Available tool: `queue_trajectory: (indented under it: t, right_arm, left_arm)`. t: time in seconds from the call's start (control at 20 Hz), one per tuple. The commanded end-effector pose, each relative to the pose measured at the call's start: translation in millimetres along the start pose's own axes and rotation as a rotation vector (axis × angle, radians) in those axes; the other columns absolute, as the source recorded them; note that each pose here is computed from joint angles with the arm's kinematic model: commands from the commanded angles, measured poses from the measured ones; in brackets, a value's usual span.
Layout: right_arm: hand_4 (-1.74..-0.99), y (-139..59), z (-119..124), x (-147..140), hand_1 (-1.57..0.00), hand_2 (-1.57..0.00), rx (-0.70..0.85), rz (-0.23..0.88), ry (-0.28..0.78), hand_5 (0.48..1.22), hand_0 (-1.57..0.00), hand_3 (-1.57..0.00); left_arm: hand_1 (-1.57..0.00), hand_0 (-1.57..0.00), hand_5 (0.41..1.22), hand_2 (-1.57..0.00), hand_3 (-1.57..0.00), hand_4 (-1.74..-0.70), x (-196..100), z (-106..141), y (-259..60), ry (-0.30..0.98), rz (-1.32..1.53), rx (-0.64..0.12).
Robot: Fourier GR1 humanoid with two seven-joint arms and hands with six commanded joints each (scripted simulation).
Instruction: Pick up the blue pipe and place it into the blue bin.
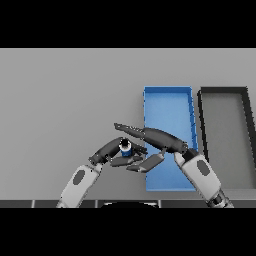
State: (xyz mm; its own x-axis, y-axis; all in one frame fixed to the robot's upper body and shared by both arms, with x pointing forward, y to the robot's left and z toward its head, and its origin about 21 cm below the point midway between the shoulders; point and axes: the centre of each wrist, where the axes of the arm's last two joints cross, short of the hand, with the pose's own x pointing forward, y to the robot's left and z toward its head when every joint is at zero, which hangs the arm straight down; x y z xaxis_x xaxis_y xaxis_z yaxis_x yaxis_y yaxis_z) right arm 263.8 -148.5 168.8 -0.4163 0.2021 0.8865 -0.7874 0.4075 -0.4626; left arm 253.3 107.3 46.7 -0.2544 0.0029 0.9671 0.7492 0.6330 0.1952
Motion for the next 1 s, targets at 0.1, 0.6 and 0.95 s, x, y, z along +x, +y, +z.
queue_trajectory:
  t: [0.1,0.6,0.95]
  right_arm:
    - [-1.208,0.6,-19,3,0.00,0.00,0.047,-0.003,-0.004,0.512,0.00,0.00]
    - [-1.513,6.8,-53,1,-1.19,-1.20,0.114,-0.058,-0.045,0.671,-1.19,-1.03]
    - [-1.485,13.6,-49,-1,-1.49,-1.49,0.110,-0.033,-0.120,1.106,-1.49,-1.46]
  left_arm:
    - [-1.57,-1.57,1.221,-1.57,-1.57,-1.46,-3,-1,-1,0.001,0.024,-0.013]
    - [-1.57,-1.57,1.221,-1.55,-1.27,-1.68,-4,-4,4,0.007,0.026,-0.003]
    - [-1.57,-1.57,1.221,-1.55,-1.42,-1.73,-3,-7,6,-0.010,0.006,-0.011]
